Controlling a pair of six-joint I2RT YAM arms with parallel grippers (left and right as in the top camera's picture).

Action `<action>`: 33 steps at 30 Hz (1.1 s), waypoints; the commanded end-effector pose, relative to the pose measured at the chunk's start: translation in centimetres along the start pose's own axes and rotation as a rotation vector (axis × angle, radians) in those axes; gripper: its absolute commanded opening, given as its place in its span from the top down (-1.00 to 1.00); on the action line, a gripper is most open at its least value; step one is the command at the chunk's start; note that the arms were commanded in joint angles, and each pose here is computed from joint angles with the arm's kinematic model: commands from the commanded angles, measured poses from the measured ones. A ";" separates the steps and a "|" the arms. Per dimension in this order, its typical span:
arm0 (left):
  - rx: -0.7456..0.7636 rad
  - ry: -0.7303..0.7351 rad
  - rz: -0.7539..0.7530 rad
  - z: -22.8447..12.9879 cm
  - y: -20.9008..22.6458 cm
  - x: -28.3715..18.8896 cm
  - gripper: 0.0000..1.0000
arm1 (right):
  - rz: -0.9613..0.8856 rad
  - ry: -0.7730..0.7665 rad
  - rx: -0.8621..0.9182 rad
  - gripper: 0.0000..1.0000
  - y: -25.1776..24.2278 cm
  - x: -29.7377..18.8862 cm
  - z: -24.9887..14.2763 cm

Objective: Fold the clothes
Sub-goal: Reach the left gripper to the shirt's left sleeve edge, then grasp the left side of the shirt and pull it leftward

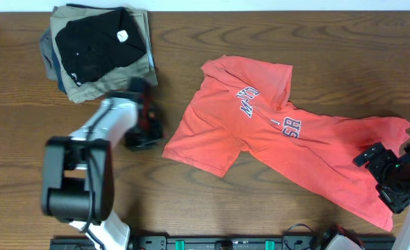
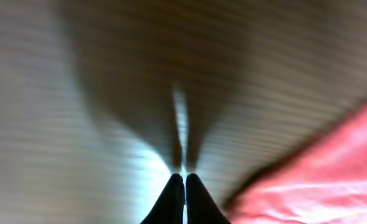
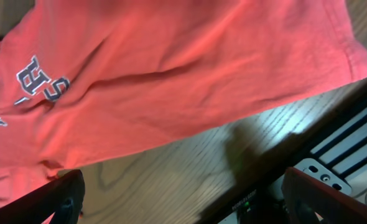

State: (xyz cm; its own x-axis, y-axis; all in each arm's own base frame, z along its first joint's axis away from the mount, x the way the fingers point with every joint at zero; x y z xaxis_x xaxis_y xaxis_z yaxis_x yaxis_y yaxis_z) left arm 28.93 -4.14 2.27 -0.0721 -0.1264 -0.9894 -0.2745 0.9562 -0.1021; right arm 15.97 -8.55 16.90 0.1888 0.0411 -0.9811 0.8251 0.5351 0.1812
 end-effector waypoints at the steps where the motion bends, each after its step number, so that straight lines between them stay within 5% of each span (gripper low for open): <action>1: -0.116 -0.025 0.001 0.6 2.9 -1.3 0.88 | -0.017 -0.013 0.023 -0.99 -0.1 -0.1 0.0; 9: -0.349 -0.062 -0.065 1.2 8.9 -3.8 0.88 | -0.017 -0.014 0.030 -0.99 -0.1 -0.1 0.1; 14: -0.173 -0.093 -0.342 0.9 5.5 -6.5 0.86 | -0.005 -0.029 0.046 -0.99 0.1 -0.1 0.4; 16: -0.145 -0.073 -0.342 0.2 4.6 -6.7 0.47 | 0.005 -0.032 0.051 -0.99 0.3 -0.1 0.5; 19: -0.042 -0.036 -0.326 -0.9 2.9 -6.2 -0.50 | 0.015 -0.031 0.050 -0.98 0.4 -0.1 0.5; 24: 0.109 0.012 -0.242 -2.7 -0.3 -4.8 -0.69 | 0.015 -0.030 0.050 -0.99 0.4 -0.1 0.5; 33: 0.197 -0.011 -0.014 -4.6 -3.6 -3.3 -0.68 | 0.012 -0.024 0.050 -0.98 0.4 -0.1 0.4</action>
State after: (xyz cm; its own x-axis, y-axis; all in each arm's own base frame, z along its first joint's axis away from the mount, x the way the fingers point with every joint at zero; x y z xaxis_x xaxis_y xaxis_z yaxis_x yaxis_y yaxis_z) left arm 26.29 -8.37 7.06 -0.0530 -0.2309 -0.9715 -0.0673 0.9715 -0.2273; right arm 16.37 -8.90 16.97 0.2057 0.0247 -0.9783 0.8498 0.4913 0.1911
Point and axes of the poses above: each gripper's point midway between its finger pads, its own x axis out along the fingers, its own y axis along the line the jaws close on, z = x × y, the point moved 2 cm from there along -x, back along the fingers, and after that the axes turned 1 degree about x, right-handed, at the moved point
